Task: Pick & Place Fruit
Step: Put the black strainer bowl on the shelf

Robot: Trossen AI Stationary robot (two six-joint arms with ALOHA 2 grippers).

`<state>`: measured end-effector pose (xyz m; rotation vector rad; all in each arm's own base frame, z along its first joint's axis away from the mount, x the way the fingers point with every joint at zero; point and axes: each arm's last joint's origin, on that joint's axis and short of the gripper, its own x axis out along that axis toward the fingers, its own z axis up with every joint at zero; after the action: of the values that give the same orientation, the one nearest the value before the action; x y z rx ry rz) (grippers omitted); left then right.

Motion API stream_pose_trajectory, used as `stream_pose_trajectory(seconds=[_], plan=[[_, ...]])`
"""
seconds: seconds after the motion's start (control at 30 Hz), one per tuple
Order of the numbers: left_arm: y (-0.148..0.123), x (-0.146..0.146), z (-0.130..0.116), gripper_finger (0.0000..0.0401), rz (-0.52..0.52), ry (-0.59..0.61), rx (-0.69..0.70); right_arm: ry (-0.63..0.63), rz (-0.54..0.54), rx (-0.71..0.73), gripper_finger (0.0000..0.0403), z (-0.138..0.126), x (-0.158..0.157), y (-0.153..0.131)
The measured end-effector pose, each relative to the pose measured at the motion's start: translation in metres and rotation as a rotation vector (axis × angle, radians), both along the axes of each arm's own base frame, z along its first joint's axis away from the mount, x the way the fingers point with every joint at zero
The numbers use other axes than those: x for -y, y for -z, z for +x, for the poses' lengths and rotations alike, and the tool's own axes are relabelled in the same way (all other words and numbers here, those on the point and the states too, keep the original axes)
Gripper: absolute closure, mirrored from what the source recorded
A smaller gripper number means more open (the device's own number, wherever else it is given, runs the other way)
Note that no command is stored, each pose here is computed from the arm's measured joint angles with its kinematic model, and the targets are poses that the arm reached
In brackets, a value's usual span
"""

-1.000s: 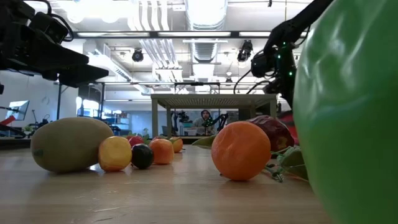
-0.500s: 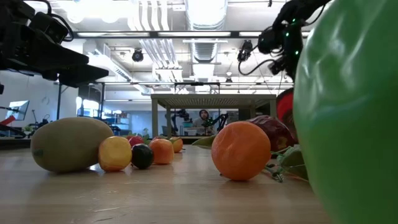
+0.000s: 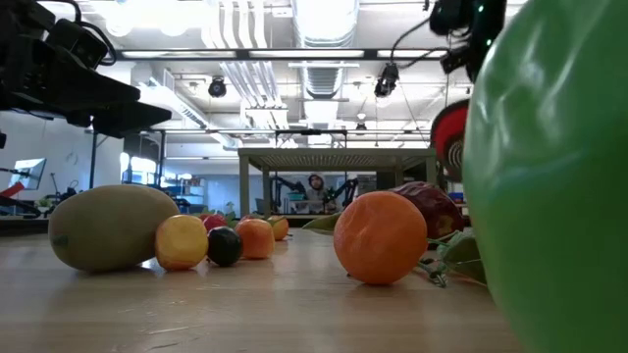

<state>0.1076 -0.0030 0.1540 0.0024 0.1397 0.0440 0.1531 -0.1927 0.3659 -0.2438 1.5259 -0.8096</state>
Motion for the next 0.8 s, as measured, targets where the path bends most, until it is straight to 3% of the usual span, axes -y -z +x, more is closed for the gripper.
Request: stream_pose_trajectory(seconds=[0.2,0.33,0.6,0.8], plan=[[0.000,0.000,0.000,0.0013,0.000,0.000,0.000,0.084,-0.113,0.143,0.0388,-0.011,-0.013,-0.031],[0.000,0.000,0.000,0.0013,0.000,0.000,0.000,0.144,-0.112,0.344,0.0388,-0.012,-0.017,-0.052],[0.000,0.000,0.000,0.0013,0.000,0.000,0.000,0.189,0.098,0.816,0.0388,0.006,-0.013,-0.087],[0.000,0.000,0.000,0.0013,0.000,0.000,0.000,0.232,0.335,0.936,0.0383,0.026,0.000,-0.093]])
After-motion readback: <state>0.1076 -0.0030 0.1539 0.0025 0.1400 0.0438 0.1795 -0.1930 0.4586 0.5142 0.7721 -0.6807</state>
